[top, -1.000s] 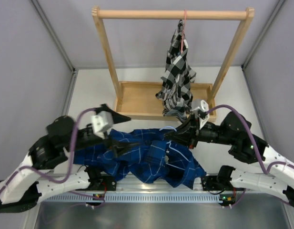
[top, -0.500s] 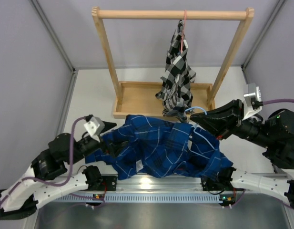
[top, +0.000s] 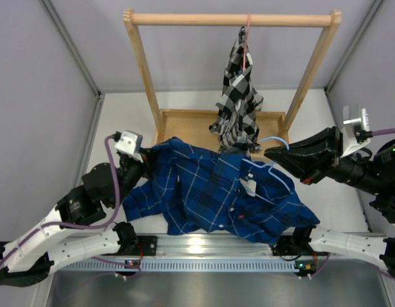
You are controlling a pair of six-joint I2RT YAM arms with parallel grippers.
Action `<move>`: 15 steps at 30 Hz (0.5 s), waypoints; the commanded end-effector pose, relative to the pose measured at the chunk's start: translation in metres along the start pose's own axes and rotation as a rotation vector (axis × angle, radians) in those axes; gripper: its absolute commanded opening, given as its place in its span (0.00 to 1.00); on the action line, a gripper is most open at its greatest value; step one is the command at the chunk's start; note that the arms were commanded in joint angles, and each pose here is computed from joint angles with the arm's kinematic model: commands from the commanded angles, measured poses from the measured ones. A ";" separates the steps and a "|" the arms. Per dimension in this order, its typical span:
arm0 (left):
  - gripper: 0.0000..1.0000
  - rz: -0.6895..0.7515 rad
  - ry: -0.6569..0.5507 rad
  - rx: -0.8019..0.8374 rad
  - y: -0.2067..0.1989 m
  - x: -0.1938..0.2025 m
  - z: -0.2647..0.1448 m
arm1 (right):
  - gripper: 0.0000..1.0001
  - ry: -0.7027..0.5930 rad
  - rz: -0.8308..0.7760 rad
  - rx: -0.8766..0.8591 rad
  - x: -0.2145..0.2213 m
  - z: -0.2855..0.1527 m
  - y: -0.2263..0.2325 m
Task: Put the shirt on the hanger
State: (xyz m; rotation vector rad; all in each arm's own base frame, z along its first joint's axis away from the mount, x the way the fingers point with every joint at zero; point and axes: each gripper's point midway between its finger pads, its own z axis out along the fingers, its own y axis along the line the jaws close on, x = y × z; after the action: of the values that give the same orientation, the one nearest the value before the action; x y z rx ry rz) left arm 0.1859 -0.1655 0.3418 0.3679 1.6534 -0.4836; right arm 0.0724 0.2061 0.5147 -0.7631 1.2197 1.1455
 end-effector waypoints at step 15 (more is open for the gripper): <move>0.00 0.045 -0.115 -0.468 0.056 -0.128 0.000 | 0.00 -0.190 -0.182 0.046 -0.074 0.012 -0.007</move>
State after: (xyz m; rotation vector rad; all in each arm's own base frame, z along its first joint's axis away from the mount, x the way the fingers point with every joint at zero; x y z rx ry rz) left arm 0.2133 -0.0953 0.5149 -0.0284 1.4472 -0.2484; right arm 0.0735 0.2139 0.5584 -0.8385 1.0874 1.0834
